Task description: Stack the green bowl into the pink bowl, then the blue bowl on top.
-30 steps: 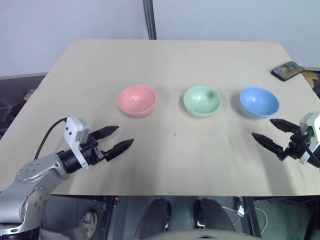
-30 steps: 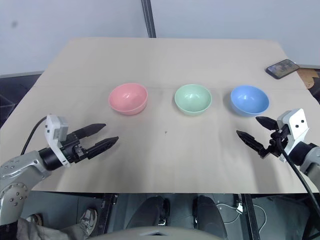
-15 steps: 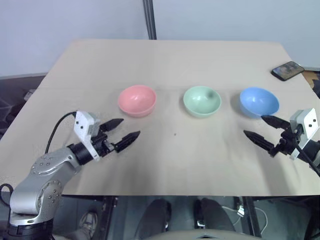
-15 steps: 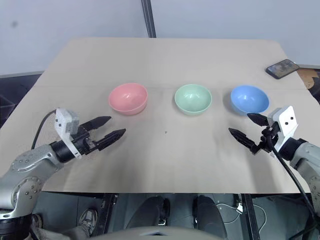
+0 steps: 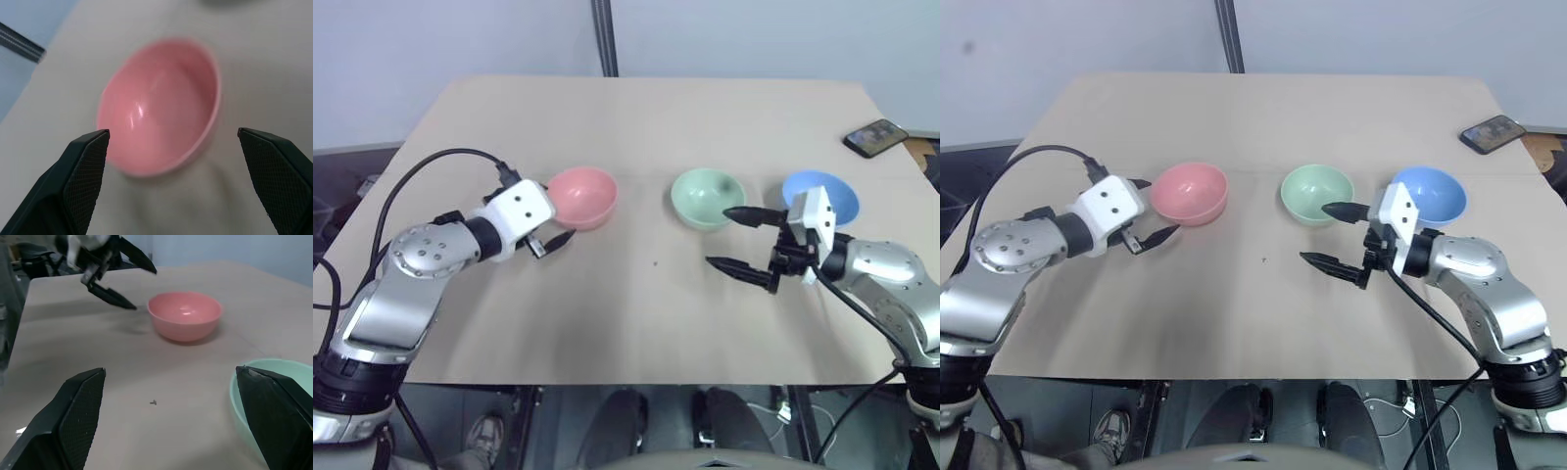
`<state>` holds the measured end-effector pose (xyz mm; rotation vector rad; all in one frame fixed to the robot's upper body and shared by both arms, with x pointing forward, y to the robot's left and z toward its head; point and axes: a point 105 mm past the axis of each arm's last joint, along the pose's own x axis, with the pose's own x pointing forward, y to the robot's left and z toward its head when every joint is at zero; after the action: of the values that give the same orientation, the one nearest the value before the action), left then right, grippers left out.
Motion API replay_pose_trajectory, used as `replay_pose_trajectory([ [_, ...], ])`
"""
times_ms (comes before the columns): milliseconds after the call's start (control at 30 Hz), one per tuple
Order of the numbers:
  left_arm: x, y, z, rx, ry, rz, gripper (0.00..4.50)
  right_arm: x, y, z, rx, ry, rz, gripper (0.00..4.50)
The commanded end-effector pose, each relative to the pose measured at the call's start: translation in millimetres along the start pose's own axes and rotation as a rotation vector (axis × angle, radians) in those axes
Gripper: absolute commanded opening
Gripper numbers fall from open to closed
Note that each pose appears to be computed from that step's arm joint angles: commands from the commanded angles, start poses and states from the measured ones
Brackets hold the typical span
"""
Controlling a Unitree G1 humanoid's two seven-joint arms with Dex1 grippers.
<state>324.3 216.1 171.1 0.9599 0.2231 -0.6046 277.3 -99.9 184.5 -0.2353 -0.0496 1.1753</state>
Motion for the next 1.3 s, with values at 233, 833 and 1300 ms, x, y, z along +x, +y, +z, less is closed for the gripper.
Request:
replay_pose_trajectory([
  [233, 31.2, -7.5, 4.2, 0.145, 0.024, -0.134, 2.94, -4.5, -1.9, 11.0, -0.081, -0.010, -0.039, 4.50],
  [833, 5.5, -91.9, 79.7, 0.355, -0.437, -0.669, 0.05, -49.5, -3.2, -1.5, -0.051, 0.056, -0.305, 4.50],
  [1300, 16.0, -103.6, 112.2, 0.379, -0.612, -0.799, 2.90, -55.9, -2.1, -7.3, -0.090, 0.118, -0.372, 4.50],
])
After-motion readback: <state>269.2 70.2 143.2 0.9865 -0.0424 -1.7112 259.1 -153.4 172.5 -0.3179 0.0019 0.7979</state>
